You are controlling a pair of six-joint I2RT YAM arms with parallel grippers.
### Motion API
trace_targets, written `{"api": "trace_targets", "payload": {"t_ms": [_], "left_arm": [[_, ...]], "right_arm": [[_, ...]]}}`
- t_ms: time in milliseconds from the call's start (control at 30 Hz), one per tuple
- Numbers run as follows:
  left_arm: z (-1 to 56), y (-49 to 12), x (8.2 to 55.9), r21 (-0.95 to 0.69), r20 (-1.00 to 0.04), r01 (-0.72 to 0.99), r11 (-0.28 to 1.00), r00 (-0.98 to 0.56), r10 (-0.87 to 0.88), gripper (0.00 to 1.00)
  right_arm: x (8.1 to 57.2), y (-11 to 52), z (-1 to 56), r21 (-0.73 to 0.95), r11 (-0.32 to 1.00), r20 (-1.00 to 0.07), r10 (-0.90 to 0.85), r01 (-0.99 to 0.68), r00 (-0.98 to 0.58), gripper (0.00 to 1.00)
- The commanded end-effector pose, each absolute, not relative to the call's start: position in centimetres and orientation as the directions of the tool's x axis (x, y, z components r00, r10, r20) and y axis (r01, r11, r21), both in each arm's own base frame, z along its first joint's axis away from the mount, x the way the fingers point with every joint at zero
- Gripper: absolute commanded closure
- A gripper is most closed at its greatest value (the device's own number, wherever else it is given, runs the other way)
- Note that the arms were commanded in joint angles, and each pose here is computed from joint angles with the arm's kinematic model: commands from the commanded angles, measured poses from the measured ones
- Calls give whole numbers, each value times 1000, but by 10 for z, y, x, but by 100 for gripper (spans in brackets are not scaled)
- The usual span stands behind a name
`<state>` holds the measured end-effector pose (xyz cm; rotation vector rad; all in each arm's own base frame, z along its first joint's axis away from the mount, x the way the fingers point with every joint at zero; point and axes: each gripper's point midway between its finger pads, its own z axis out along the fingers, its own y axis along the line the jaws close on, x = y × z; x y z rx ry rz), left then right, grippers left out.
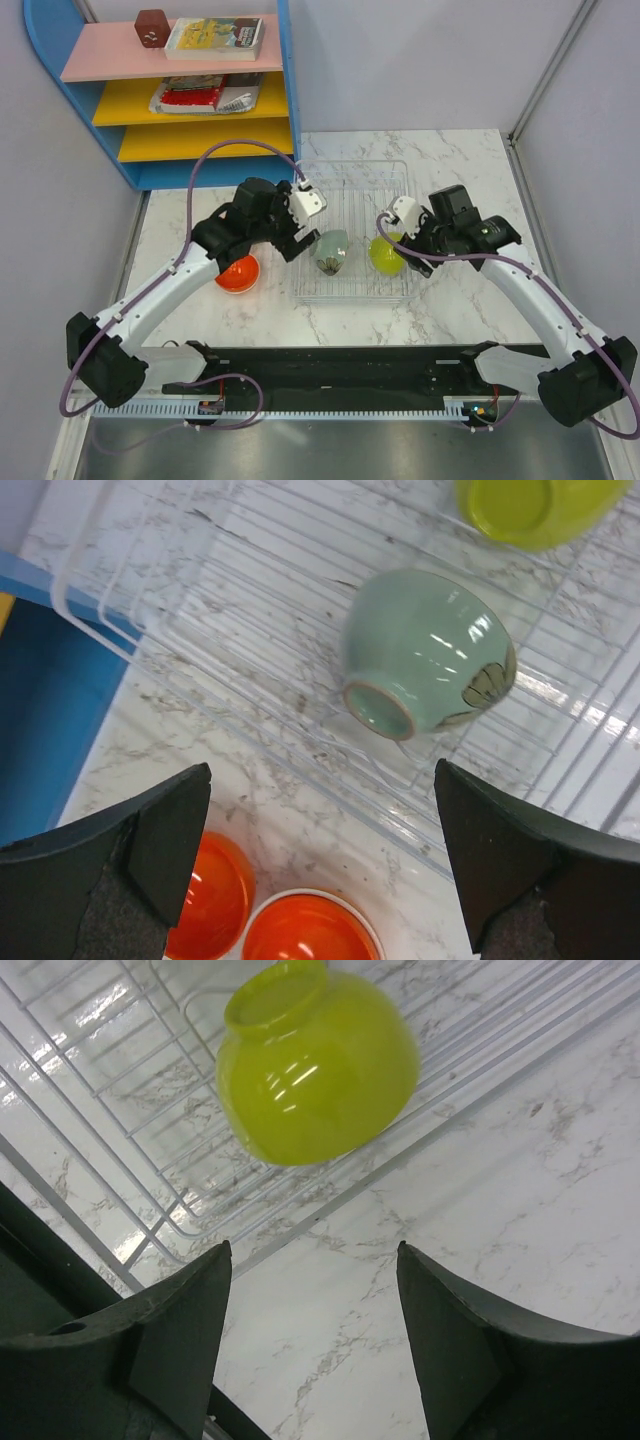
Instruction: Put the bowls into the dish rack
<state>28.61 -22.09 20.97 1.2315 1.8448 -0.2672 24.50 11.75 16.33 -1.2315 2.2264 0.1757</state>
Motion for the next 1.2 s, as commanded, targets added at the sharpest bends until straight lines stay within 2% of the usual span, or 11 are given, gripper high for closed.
{"api": "trace_targets", "payload": {"t_ms": [0, 200, 233, 300, 467, 767, 1000, 1033, 1067, 1133, 1167], "left_arm": [[213, -177, 325, 329, -743, 702, 632, -220, 632, 0], [180, -86, 354, 147, -762, 539, 829, -473, 443, 0], [173, -75, 354, 126, -757, 517, 846, -501, 419, 0], [164, -49, 359, 81, -757, 468, 880, -546, 360, 0], [135, -7, 362, -16, -745, 393, 920, -619, 251, 0], [73, 4, 370, -92, -675, 386, 918, -702, 228, 0], [50, 4, 376, -120, -647, 385, 915, -730, 222, 4], [50, 5, 377, -118, -647, 386, 915, -729, 224, 7], [50, 5, 377, -115, -647, 386, 915, -729, 225, 16], [50, 5, 379, -118, -648, 388, 914, -727, 225, 26], [50, 4, 379, -123, -648, 390, 912, -728, 224, 40]], "right_arm": [[269, 125, 218, -254, 590, -643, -695, -766, -322, 25], [296, 136, 279, -290, 688, -784, -570, -665, -247, 18], [298, 138, 285, -289, 693, -797, -557, -661, -235, 9], [304, 141, 300, -278, 725, -834, -507, -630, -216, 2], [311, 147, 317, -244, 757, -873, -443, -606, -202, 2], [308, 154, 326, -194, 766, -901, -387, -612, -199, 2], [305, 159, 330, -176, 756, -908, -372, -631, -192, 2], [305, 160, 329, -173, 753, -908, -371, -635, -193, 2], [305, 160, 329, -170, 753, -908, -370, -636, -195, 2], [306, 162, 326, -164, 752, -907, -370, -639, -203, 2], [305, 163, 326, -162, 748, -907, -370, -643, -203, 2]]}}
